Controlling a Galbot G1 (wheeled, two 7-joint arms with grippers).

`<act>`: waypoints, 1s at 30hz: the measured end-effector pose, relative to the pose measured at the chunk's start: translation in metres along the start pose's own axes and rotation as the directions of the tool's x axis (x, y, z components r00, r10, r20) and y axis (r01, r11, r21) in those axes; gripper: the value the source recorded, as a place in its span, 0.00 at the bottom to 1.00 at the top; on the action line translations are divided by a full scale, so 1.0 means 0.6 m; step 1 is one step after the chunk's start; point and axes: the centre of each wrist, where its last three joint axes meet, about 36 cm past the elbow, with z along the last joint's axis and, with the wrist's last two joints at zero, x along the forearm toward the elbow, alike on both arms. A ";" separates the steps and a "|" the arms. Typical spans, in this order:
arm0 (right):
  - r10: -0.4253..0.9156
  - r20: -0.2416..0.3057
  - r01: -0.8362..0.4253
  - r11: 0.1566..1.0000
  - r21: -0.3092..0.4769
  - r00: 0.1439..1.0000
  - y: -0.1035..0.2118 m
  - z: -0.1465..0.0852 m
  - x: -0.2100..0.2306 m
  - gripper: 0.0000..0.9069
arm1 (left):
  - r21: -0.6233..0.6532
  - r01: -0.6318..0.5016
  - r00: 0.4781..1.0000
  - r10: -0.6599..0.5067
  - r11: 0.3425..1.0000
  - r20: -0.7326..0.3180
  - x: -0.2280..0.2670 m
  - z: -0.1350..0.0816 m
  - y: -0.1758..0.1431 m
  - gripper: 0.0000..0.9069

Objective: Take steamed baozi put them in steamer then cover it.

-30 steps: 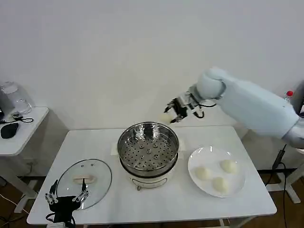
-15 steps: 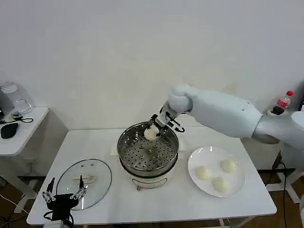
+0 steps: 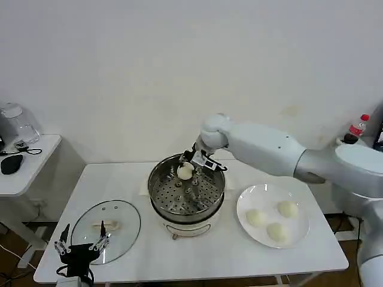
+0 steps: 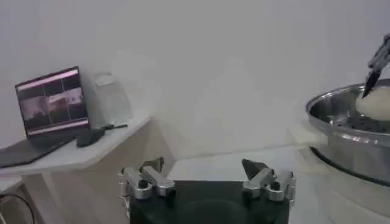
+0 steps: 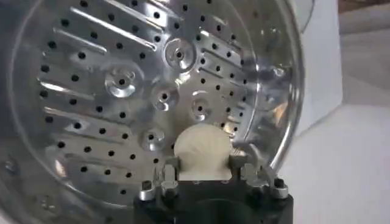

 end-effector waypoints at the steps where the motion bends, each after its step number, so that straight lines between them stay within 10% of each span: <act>1: 0.000 0.000 0.000 1.000 0.002 1.000 0.001 0.001 -0.003 0.61 | 0.000 0.000 1.000 0.000 1.000 0.001 0.000 0.000 0.000 1.00; 8: 0.016 0.001 -0.016 1.000 0.020 1.000 0.007 0.004 -0.016 1.00 | 0.004 -0.002 1.000 0.002 1.000 0.006 -0.001 -0.002 -0.002 1.00; 21: 0.088 -0.032 -0.092 0.989 -0.114 0.996 0.016 0.011 0.109 1.00 | 0.008 -0.011 1.000 0.011 1.000 0.010 0.001 -0.006 -0.007 1.00; 30: 0.041 -0.148 -0.091 0.932 -0.352 0.988 0.132 0.019 0.244 1.00 | -0.006 -0.056 0.998 0.056 0.998 0.023 0.002 -0.011 -0.019 1.00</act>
